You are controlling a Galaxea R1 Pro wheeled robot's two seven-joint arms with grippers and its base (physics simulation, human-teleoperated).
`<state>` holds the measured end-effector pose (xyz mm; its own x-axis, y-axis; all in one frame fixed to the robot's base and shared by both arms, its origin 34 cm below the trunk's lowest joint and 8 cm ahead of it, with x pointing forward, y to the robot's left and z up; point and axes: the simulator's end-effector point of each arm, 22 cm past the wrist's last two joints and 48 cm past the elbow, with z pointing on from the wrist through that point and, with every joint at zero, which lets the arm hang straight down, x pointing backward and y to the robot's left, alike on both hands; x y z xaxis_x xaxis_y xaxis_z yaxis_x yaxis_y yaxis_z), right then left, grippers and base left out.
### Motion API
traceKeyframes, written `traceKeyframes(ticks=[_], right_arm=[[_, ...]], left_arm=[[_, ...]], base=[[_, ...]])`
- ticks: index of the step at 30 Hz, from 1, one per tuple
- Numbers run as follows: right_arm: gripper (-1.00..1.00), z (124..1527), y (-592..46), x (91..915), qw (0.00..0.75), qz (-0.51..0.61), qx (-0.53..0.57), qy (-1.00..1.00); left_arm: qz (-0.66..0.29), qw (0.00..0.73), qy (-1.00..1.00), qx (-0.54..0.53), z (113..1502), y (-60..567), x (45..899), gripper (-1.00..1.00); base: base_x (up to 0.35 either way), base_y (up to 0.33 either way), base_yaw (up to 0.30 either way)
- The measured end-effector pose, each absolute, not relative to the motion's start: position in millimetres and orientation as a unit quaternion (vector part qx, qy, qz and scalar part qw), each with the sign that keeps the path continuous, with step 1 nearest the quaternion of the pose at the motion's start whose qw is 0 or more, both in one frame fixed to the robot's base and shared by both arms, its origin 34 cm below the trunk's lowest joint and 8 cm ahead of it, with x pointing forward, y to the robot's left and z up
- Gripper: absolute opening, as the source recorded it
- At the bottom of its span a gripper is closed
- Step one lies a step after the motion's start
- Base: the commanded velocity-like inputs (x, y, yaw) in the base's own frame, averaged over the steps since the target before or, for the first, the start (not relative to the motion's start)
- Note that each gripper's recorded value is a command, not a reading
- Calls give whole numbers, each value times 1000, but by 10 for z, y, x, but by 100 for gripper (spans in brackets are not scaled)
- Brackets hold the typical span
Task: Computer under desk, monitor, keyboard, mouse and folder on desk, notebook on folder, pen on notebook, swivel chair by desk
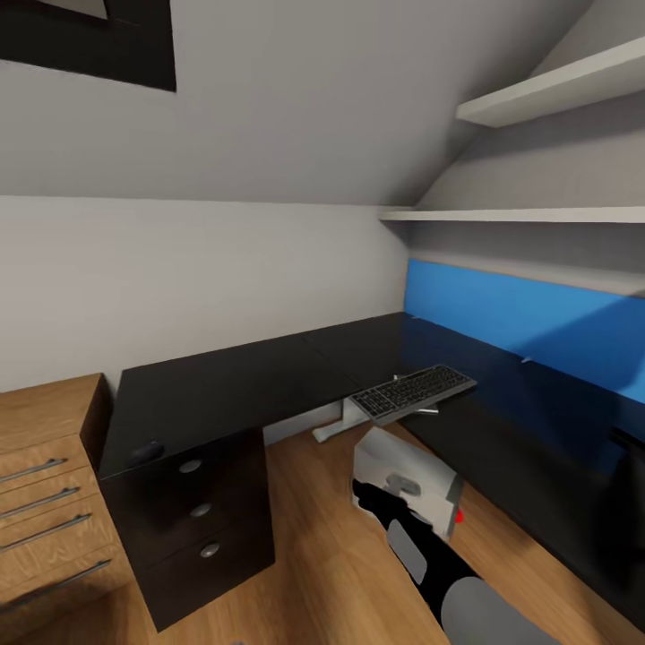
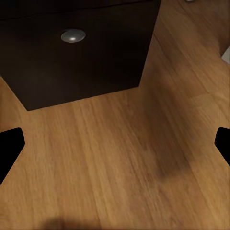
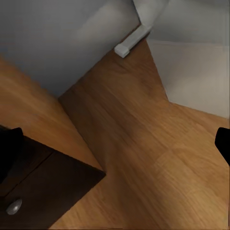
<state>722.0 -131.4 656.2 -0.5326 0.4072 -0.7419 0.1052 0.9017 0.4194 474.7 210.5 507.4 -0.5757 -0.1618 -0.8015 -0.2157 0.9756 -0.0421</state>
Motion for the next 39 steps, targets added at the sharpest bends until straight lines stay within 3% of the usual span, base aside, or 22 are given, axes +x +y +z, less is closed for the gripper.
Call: traceKeyframes(ticks=[14,21,28,39], right_arm=[[100,6656,-1135,7234,465,204,130,852],[100,6687,-1201,7265,451,250,206,832],[100,7045,-1040,7369,443,388,300,750],[100,7087,-1527,7454,448,405,356,713]], left_arm=[[28,442,892,-96,5019,2040,4686,100],[26,441,892,-93,5016,2021,4683,100],[26,441,892,-92,5019,2016,4686,100],[24,441,893,-87,5017,1975,4679,100]], base=[[114,-43,7],[26,-13,0],[1,0,0],[101,-29,0]])
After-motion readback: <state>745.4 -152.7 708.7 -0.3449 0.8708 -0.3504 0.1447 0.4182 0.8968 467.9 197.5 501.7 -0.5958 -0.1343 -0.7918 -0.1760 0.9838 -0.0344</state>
